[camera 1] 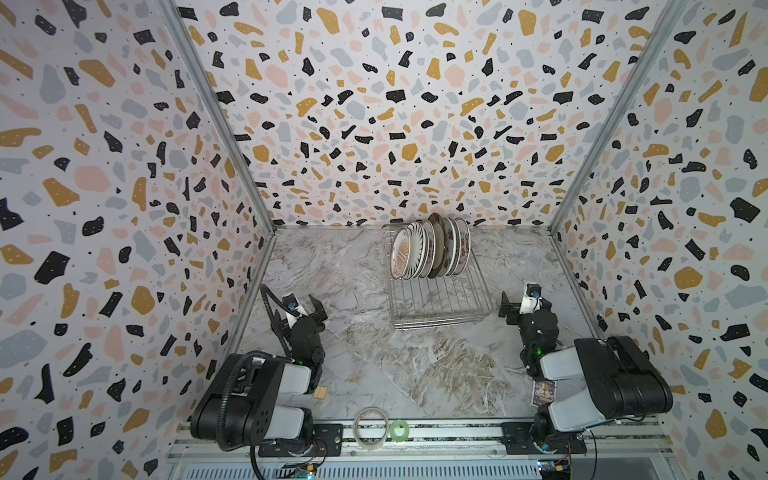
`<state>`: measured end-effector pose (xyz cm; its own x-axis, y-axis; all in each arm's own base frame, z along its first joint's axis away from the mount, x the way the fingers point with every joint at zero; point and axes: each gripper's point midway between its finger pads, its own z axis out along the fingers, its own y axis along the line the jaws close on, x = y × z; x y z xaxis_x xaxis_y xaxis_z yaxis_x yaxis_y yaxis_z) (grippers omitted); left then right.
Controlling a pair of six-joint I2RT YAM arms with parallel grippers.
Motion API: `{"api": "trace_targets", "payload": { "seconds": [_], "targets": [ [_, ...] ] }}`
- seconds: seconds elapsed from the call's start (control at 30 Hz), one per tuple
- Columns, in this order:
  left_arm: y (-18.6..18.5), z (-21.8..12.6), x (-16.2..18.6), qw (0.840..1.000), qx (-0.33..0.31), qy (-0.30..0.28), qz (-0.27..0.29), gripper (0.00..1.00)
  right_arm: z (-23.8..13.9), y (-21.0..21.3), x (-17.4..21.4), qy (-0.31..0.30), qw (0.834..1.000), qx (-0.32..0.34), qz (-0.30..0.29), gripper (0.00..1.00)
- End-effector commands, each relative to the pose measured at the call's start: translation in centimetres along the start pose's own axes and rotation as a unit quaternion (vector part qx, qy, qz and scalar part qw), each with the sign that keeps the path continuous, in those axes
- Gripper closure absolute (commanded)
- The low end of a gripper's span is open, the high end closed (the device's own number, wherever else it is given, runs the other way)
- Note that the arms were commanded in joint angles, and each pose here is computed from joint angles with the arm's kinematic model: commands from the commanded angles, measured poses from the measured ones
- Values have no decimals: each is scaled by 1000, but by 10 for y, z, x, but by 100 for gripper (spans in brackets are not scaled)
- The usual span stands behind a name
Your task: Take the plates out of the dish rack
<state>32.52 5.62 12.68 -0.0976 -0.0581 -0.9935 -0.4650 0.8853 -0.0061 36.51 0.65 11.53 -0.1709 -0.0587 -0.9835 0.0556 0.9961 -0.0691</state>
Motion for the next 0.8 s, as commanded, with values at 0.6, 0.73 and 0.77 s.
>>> {"api": "trace_targets", "payload": {
  "seconds": [0.6,0.73,0.77],
  "targets": [
    [-1,1,-11,1000,-3,-17,-6,0,0,0,-9,-15,1000,0,-1,1],
    [-1,1,-11,1000,-4,-18,-6,1,0,0,-9,-14,1000,0,-1,1],
    [-1,1,-11,1000,-3,-17,-5,0,0,0,-9,-15,1000,0,-1,1]
  ]
}}
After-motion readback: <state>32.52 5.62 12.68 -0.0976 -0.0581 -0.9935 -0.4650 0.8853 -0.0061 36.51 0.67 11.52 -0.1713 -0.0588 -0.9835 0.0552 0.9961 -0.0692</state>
